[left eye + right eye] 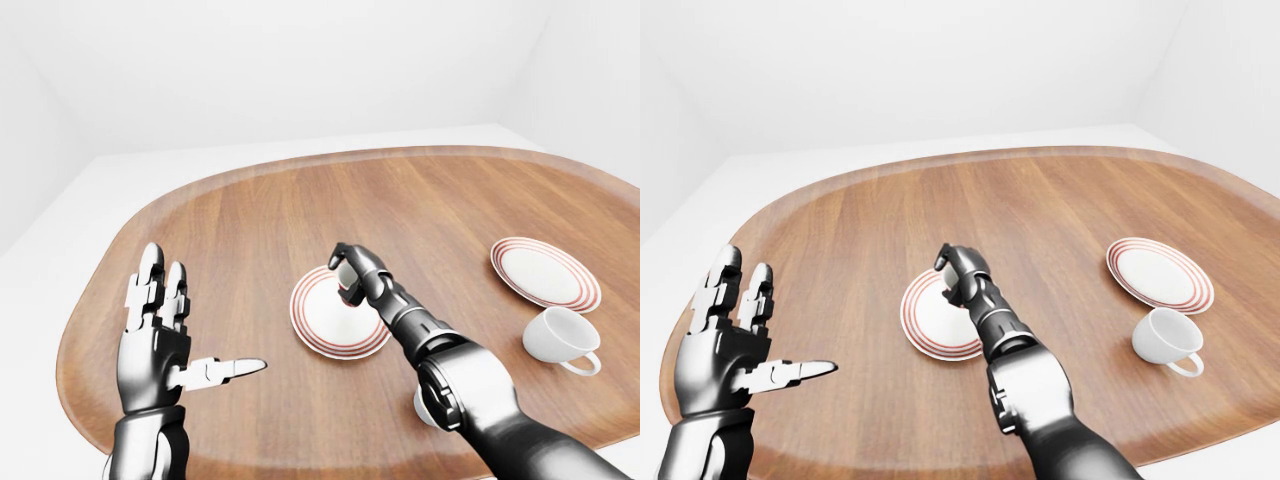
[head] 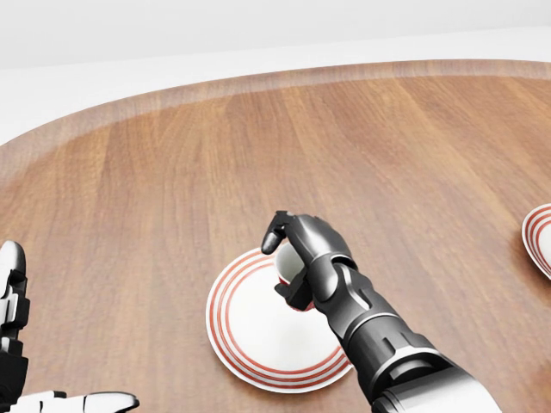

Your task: Put the red mug on the left plate.

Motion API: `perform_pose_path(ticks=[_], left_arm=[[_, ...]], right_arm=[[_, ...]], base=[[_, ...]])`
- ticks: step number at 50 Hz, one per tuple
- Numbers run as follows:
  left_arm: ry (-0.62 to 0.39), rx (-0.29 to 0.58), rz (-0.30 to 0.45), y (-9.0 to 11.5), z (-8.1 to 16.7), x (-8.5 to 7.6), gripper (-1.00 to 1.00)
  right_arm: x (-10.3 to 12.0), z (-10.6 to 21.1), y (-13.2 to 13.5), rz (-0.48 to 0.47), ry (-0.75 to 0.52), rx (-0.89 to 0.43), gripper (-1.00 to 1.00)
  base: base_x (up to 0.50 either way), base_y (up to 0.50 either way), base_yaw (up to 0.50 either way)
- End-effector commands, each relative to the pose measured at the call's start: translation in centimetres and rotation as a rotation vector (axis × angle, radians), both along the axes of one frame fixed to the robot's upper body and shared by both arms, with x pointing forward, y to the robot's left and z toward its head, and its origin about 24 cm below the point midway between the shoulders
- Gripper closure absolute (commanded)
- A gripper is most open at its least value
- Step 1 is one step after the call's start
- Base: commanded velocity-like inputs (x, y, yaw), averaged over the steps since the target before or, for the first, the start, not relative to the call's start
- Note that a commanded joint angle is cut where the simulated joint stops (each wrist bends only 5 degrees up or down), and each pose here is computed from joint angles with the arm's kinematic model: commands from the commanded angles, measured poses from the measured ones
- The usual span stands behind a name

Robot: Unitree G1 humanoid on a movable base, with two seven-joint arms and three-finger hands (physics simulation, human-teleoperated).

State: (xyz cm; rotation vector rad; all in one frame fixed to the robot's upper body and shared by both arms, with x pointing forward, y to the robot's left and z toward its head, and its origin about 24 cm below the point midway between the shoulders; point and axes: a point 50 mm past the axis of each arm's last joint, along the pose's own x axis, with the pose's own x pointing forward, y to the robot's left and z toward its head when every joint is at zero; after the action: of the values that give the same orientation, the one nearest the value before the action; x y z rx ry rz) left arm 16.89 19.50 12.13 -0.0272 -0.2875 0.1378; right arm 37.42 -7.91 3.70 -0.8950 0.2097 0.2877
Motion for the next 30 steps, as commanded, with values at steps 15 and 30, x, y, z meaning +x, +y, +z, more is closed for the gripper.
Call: perform_pose_path(ticks=[15,30], left_arm=[[0.004,-0.002,-0.001,0.05,-0.13,0.14,-1.00],[0.005,-0.005,0.000,0.19,-0.22,0.23,-1.00]], right_arm=[[-1.66,-2.48,-0.22,-0.084,-0.025,-0.018,1.00],[-1.33,-1.71,0.43,-0.104,-0.061,0.013,1.00]], base=[[0.00,0.00,0.00],[0.00,0.00,0.00]])
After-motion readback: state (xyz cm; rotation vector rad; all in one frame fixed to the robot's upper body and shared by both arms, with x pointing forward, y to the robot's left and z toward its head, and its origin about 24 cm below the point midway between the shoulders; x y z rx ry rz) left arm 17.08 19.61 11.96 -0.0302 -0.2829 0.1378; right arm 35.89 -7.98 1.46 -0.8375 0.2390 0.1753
